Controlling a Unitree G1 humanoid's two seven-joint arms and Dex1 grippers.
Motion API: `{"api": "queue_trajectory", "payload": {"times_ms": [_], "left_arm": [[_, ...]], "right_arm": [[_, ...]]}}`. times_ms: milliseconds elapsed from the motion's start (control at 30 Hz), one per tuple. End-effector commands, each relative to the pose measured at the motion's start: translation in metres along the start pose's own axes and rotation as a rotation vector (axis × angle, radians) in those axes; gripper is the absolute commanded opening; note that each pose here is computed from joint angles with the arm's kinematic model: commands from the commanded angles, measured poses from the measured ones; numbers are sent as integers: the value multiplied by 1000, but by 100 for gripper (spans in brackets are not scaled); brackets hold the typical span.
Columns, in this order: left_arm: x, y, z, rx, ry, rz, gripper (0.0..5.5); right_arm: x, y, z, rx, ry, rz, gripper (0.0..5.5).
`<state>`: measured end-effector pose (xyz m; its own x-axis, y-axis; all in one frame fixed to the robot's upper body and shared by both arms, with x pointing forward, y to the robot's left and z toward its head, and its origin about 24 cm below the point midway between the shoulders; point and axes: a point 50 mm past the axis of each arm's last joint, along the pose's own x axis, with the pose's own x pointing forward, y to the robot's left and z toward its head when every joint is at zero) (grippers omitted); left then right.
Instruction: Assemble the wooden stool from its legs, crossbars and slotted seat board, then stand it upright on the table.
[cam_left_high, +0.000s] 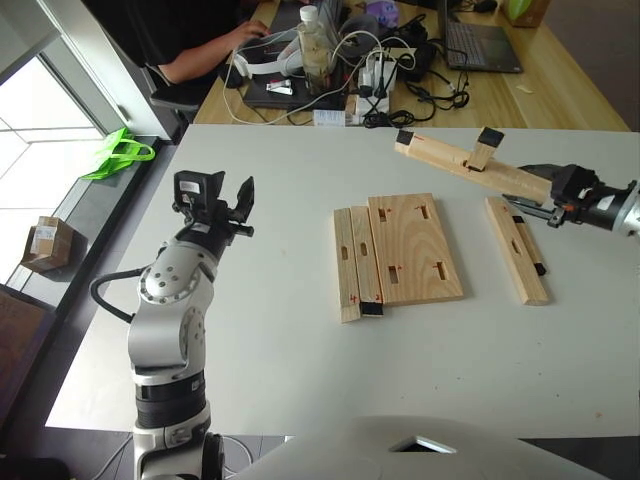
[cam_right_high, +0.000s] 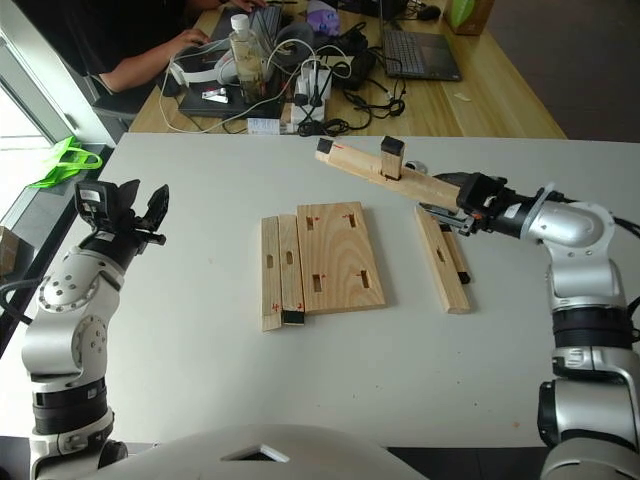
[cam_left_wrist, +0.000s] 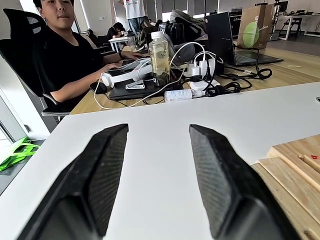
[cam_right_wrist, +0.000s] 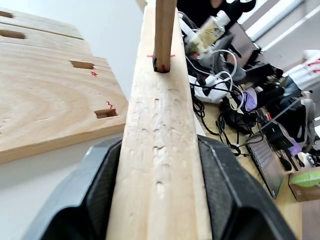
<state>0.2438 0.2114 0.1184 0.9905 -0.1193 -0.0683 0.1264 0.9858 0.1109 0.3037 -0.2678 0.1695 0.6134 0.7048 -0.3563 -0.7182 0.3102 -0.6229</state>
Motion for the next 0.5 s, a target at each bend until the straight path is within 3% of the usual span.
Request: {"api": "queue_trajectory", "payload": {"times_ms": [33, 167, 300, 367, 500], "left_arm": [[5, -8, 22, 10, -54, -165, 225], [13, 2, 66, 41, -97, -454, 225], [15, 18, 98, 34, -90, -666, 293], [20, 23, 109, 23, -44, -755, 318], [33, 17, 107, 75, 87, -903, 318]], "right_arm": [[9, -24, 32, -146, -68, 66, 206], [24, -29, 49, -407, -93, 131, 206], [35, -29, 58, -630, -121, 170, 206], [41, -30, 66, -738, -150, 182, 206], [51, -29, 80, -905, -222, 224, 206]]}}
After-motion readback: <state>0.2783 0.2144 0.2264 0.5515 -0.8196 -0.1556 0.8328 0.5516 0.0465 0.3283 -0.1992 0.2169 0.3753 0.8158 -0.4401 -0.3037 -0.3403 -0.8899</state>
